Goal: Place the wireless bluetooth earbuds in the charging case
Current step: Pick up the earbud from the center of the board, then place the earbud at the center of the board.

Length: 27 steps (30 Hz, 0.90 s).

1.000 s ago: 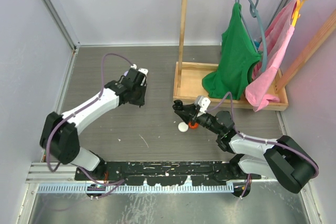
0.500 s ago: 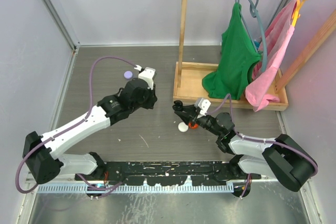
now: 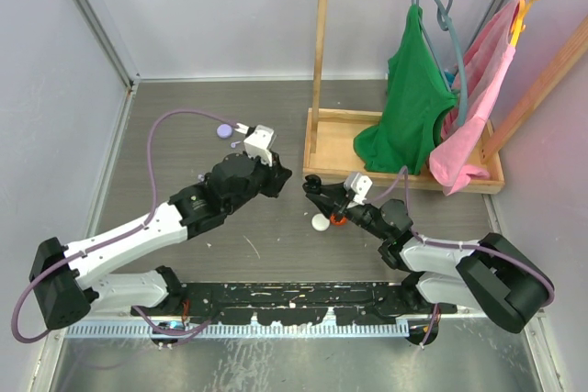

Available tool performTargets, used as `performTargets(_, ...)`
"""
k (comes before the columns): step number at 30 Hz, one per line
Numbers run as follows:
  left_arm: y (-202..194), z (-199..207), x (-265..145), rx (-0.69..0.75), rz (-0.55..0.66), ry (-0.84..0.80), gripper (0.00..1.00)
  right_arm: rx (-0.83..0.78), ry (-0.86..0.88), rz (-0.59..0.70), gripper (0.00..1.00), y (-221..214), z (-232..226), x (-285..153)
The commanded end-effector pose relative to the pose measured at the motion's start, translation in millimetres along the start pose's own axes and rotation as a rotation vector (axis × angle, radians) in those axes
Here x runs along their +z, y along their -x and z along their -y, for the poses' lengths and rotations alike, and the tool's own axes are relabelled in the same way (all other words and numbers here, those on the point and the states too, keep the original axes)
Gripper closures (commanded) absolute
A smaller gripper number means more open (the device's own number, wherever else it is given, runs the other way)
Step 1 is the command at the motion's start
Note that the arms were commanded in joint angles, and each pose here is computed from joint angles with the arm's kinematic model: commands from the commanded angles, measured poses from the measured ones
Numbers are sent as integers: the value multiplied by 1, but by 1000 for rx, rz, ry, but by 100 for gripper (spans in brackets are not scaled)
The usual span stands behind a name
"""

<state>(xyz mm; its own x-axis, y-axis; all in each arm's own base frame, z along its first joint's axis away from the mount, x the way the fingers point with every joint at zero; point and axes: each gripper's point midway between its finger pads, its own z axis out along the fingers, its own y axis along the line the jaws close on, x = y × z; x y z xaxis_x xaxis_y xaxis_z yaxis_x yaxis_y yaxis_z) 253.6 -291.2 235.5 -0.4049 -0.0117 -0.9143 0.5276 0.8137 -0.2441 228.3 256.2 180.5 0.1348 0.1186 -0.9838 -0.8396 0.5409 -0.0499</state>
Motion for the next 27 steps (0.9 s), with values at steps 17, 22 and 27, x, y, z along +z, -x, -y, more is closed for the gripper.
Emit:
performTargets(17,50,61,-26,-5,305,-348,80,-13,67,183,99,46,-11,7)
performTargets(22,45,67,-28,23,308,-374,80,-14,76,201,99,51,-13,8)
performTargets(27,42,71,-28,39,312,-396,80,-18,85,212,99,52,-15,6)
